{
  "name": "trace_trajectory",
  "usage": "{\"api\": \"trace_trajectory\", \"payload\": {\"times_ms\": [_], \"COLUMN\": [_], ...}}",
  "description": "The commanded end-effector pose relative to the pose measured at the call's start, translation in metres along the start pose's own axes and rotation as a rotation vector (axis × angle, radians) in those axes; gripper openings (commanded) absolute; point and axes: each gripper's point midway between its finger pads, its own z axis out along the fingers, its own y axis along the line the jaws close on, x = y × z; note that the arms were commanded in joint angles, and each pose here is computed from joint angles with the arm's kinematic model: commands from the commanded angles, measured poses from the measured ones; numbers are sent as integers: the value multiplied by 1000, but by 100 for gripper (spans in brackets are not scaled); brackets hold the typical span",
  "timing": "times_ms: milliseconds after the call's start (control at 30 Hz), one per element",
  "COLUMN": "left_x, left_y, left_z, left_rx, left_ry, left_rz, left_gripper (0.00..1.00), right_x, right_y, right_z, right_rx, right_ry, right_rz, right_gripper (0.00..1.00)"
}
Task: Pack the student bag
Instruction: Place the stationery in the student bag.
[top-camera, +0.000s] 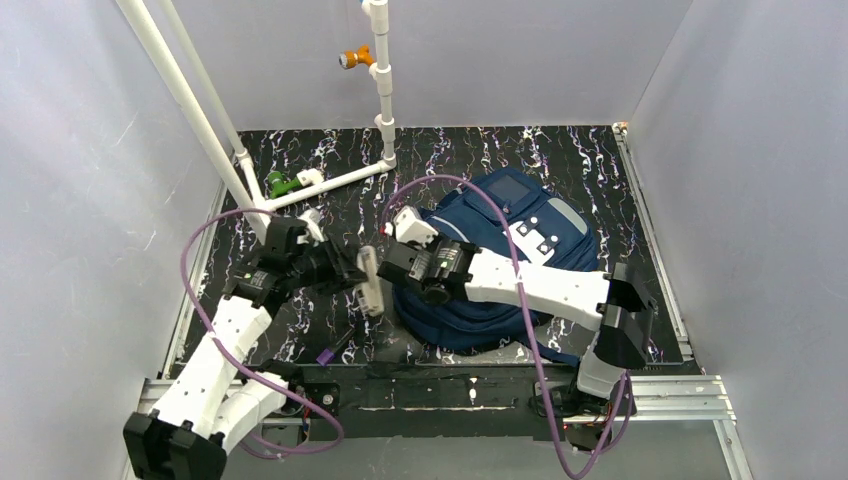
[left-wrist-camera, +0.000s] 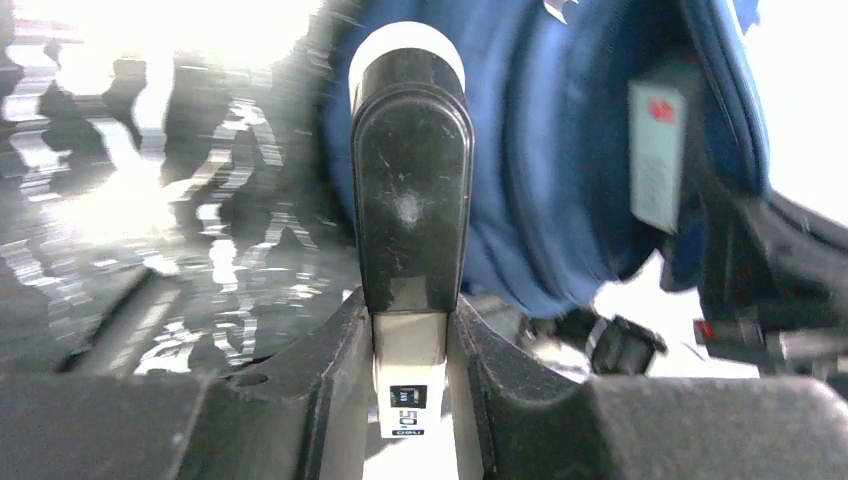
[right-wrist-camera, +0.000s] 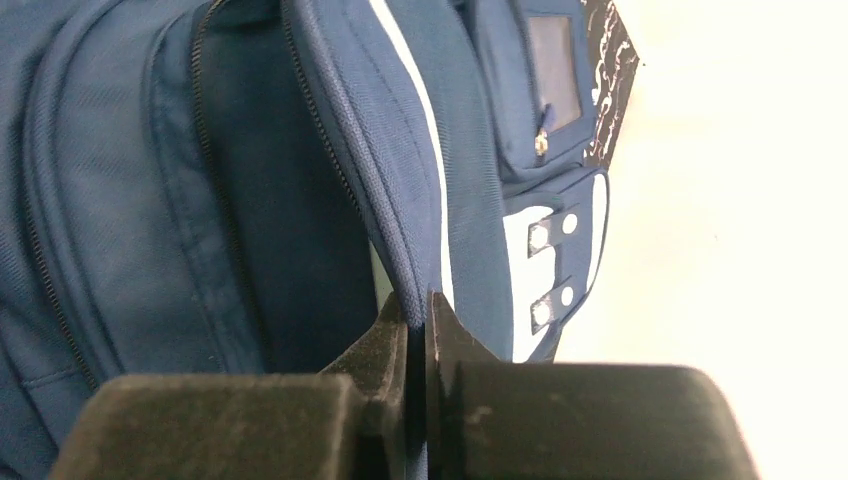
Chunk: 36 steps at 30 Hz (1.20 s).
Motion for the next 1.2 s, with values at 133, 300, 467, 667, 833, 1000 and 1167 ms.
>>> {"api": "trace_trajectory", "payload": {"times_ms": [133,300,467,667,833,1000,1167], "left_x": [29,33,30,30,6,10,-1], "left_y": [-156,-183,-200,-212,-206,-236,-227], "left_z": [-5,20,45,65,78,79,94], "left_rx": [575,586,533,491,428,550,503], "left_ry": [110,180,206,226,80,154,62], "left_rz": [156,99,33,-38,-104,-173,-179], "left_gripper": [0,0,0,0,0,0,0], "right_x": [-40,-44,-44,-50,-55,-57,-63], "right_y": [-78,-88,-95,-97,-96,-96,-94], "right_z": [-21,-29,-34,-36,-38,-39,-41], "right_rx": [-114,-272,-303,-325,-347,-349,-373], "right_ry": [-170,-259,-284,-295,-310,-306,-324], "right_rz": [314,484,524,540,557,553,569], "right_gripper": [1,1,1,1,1,1,1]}}
